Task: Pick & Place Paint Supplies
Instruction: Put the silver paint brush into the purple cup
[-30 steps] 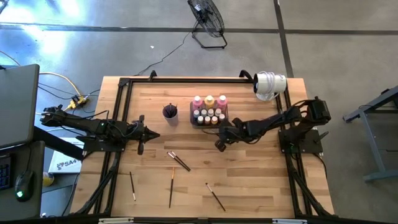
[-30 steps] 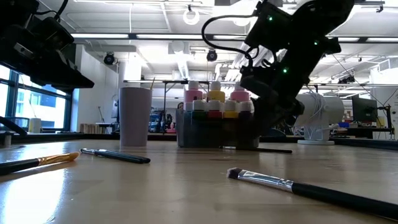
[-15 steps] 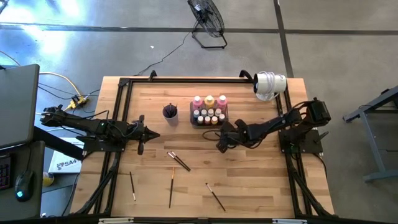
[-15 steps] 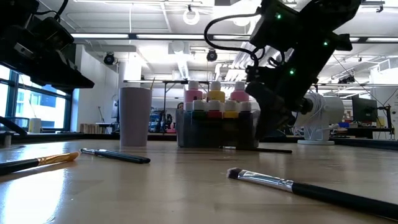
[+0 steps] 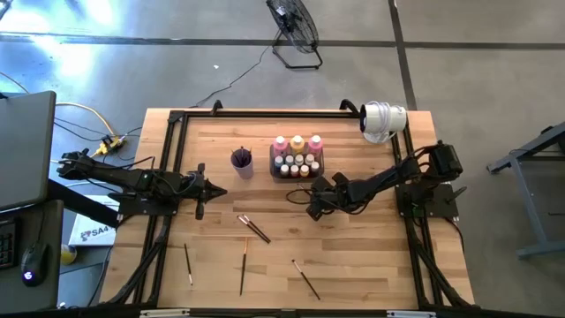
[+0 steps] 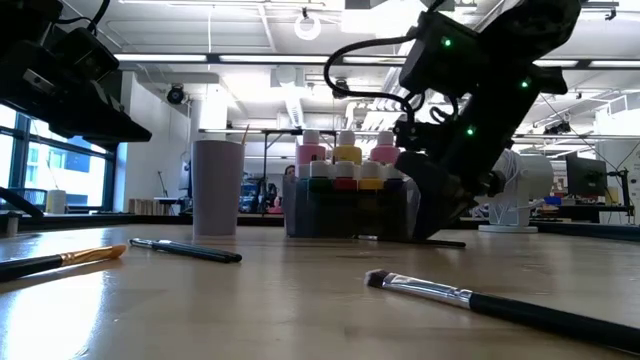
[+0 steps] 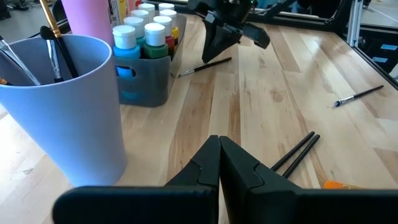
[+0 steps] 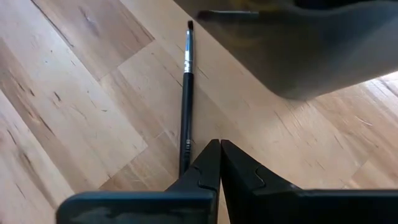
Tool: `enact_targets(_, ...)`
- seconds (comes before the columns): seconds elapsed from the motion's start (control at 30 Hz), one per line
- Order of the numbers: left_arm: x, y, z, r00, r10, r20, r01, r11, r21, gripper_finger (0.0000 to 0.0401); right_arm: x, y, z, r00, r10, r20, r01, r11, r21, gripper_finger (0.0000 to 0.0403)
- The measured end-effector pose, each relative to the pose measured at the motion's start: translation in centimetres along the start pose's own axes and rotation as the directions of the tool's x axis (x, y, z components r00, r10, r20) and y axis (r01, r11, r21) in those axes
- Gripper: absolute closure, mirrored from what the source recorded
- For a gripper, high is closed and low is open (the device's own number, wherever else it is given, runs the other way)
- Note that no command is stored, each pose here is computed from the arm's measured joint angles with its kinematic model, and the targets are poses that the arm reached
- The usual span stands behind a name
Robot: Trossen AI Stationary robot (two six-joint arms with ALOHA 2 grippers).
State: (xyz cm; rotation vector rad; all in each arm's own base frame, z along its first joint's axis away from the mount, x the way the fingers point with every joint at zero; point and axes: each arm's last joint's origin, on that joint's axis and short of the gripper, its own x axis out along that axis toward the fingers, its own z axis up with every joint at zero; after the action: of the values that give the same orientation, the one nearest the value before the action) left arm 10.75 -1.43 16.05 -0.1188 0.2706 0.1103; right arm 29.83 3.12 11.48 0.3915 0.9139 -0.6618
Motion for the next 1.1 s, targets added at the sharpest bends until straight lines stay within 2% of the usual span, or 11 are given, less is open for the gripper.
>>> enact_targets(0.17, 0.0, 0.0, 0.0, 1.000, 0.000, 0.001, 0.000, 1.000, 0.000, 0.0401, -0.5, 0.7, -0.6, 1.000, 0.024, 0.003, -0.024, 0.999, -0.024, 0.0400)
enact_targets(0.53, 0.0, 0.0, 0.0, 1.000, 0.000, 0.001, 0.000, 1.000, 0.000, 0.0401, -1.8, 3.2, -2.0, 0.972, 0.231, -0.046, -0.234, 0.970, -0.067, 0.0400)
enact_targets(0.7, 0.0, 0.0, 0.0, 1.000, 0.000, 0.001, 0.000, 1.000, 0.000, 0.0401, -2.1, 4.3, -1.1, 0.944, 0.324, 0.063, -0.323, 0.946, -0.026, 0.0400)
enact_targets(0.83, 0.0, 0.0, 0.0, 1.000, 0.000, 0.002, 0.000, 1.000, 0.000, 0.0401, -2.0, 4.4, 0.3, 0.923, 0.341, 0.178, -0.354, 0.934, 0.046, 0.0400)
enact_targets(1.1, 0.0, 0.0, 0.0, 1.000, 0.000, 0.002, 0.000, 1.000, 0.000, 0.0401, -1.9, 4.2, 1.5, 0.904, 0.347, 0.251, -0.390, 0.909, 0.148, 0.0400)
